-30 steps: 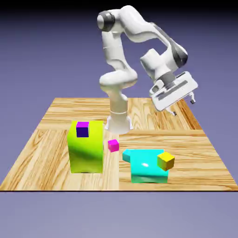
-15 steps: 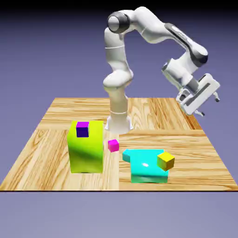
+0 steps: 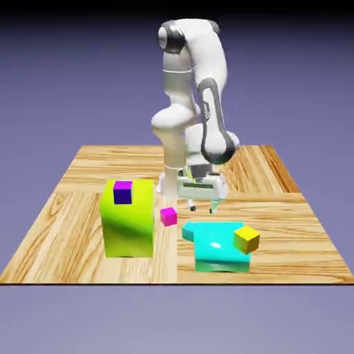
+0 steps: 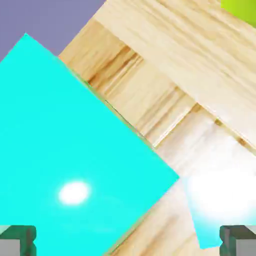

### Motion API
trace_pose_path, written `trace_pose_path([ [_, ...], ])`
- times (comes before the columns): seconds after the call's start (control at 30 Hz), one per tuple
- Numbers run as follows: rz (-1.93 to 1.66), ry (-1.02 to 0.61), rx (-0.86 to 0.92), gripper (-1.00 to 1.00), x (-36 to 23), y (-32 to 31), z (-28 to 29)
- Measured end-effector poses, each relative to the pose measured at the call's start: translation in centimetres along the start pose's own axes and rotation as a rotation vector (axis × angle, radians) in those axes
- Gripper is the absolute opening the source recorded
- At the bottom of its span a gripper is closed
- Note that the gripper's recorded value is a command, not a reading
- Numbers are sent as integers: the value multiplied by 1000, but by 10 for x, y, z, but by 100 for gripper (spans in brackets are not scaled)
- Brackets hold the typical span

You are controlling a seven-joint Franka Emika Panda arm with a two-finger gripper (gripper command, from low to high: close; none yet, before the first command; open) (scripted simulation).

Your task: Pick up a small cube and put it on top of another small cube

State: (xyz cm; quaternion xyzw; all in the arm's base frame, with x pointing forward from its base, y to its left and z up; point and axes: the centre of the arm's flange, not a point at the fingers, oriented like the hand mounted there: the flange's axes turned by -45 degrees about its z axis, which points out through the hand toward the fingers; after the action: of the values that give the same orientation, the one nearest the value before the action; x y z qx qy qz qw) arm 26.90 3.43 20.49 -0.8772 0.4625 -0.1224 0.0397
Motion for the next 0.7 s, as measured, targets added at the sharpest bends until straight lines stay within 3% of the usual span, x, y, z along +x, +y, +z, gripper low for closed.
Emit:
trace_pose_path([
  [0.13, 185, 13, -219, 0, 3, 69, 0],
  [0.43, 184, 14, -219, 0, -1, 84, 68],
  [0.47, 185, 13, -219, -100, -1, 84, 68],
  [0.7, 184, 21, -217, -100, 3, 72, 25],
])
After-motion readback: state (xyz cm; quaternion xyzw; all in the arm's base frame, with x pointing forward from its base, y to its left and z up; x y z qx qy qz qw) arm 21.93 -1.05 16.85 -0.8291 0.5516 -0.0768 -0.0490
